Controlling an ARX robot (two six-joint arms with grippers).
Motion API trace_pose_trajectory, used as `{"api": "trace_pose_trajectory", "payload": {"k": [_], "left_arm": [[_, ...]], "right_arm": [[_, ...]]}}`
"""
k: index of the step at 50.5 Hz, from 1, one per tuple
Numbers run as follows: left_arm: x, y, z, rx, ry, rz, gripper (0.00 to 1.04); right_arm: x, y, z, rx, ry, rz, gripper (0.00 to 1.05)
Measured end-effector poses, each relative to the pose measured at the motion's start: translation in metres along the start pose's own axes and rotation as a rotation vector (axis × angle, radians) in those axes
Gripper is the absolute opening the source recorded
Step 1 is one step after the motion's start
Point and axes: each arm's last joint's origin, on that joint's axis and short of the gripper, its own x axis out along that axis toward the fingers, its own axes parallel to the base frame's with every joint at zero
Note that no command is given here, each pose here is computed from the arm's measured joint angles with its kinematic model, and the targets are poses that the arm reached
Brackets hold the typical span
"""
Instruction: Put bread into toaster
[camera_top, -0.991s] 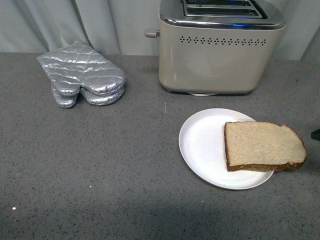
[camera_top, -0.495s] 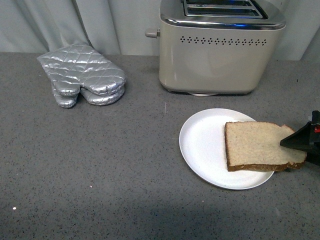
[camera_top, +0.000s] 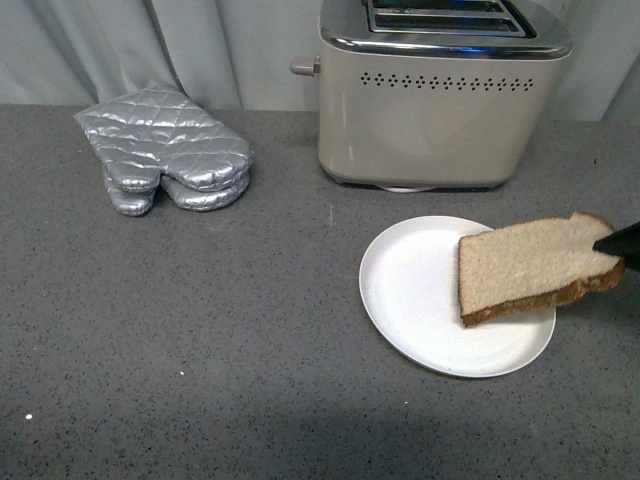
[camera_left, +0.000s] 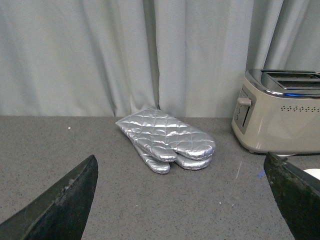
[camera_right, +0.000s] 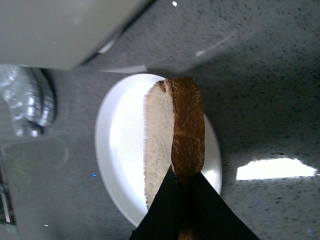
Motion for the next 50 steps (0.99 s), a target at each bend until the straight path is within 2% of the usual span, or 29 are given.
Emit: {"api": "trace_pose_trajectory", "payload": {"k": [10, 24, 37, 50], "left_arm": [[0.0, 0.0, 0.0, 0.0, 0.0, 0.0, 0.98], [0.0, 0.0, 0.0, 0.0, 0.0, 0.0, 0.98], [0.0, 0.0, 0.0, 0.0, 0.0, 0.0, 0.98], [0.0, 0.0, 0.0, 0.0, 0.0, 0.0, 0.98]], "right_arm": [[-0.036, 0.048, -0.002, 0.1, -0.133, 0.125, 0.01], [-0.084, 0.135, -0.009, 0.325, -0.459, 0.209, 0.01], [-0.079, 0.176, 0.005, 0.473, -0.681, 0.163, 0.01], [-0.043, 0.211, 0.015, 0.55, -0.704, 0.066, 0.01]]}}
